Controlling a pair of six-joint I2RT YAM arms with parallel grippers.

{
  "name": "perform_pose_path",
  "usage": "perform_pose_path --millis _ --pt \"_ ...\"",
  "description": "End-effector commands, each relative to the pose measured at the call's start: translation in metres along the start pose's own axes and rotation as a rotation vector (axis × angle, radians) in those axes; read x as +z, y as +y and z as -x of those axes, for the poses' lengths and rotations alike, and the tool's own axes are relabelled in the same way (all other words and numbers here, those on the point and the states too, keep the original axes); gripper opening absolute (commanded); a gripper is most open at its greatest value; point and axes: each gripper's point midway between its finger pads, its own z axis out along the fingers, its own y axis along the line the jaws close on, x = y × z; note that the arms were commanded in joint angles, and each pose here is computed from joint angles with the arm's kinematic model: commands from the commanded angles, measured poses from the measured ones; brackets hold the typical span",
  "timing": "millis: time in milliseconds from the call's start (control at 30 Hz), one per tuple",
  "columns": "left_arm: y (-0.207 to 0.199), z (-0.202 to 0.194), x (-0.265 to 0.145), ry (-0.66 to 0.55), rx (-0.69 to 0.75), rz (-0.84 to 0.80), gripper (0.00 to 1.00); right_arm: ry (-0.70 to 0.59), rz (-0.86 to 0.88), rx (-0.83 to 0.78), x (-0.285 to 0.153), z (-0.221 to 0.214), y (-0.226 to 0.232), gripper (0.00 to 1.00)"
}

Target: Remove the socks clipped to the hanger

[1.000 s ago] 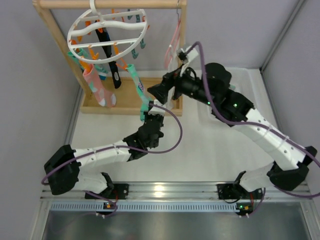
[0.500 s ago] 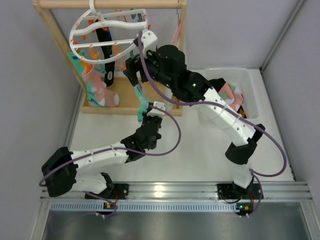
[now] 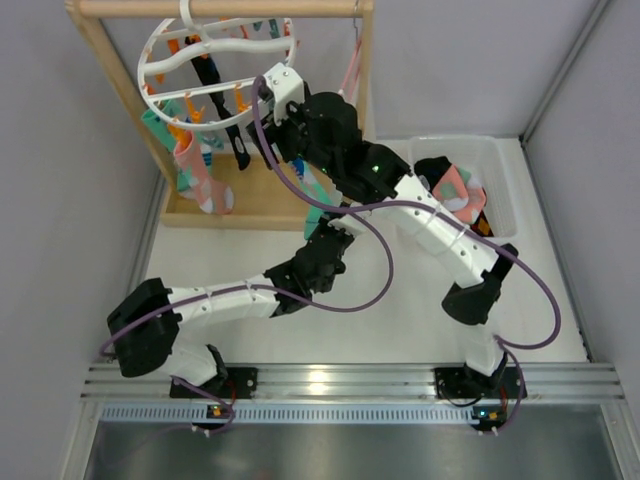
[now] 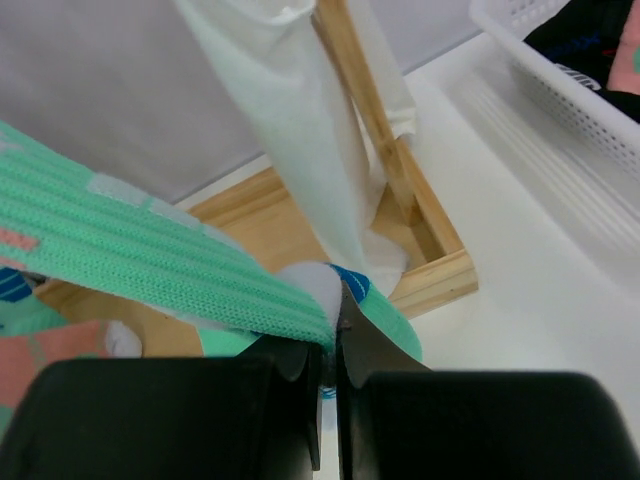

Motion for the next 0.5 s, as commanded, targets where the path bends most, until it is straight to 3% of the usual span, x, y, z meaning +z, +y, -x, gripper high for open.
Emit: perform_pose_path --millis 0,467 --pt "-0.020 0.032 0.002 -0.082 0.027 -0.070 0.00 -0.083 -0.039 -0.025 -0.020 0.036 -0.024 0.75" --pt "-0.016 0.027 0.005 -0.057 0.047 -0.022 0.00 -0.137 -0.028 -0.163 0.012 0.035 -0.021 0.67"
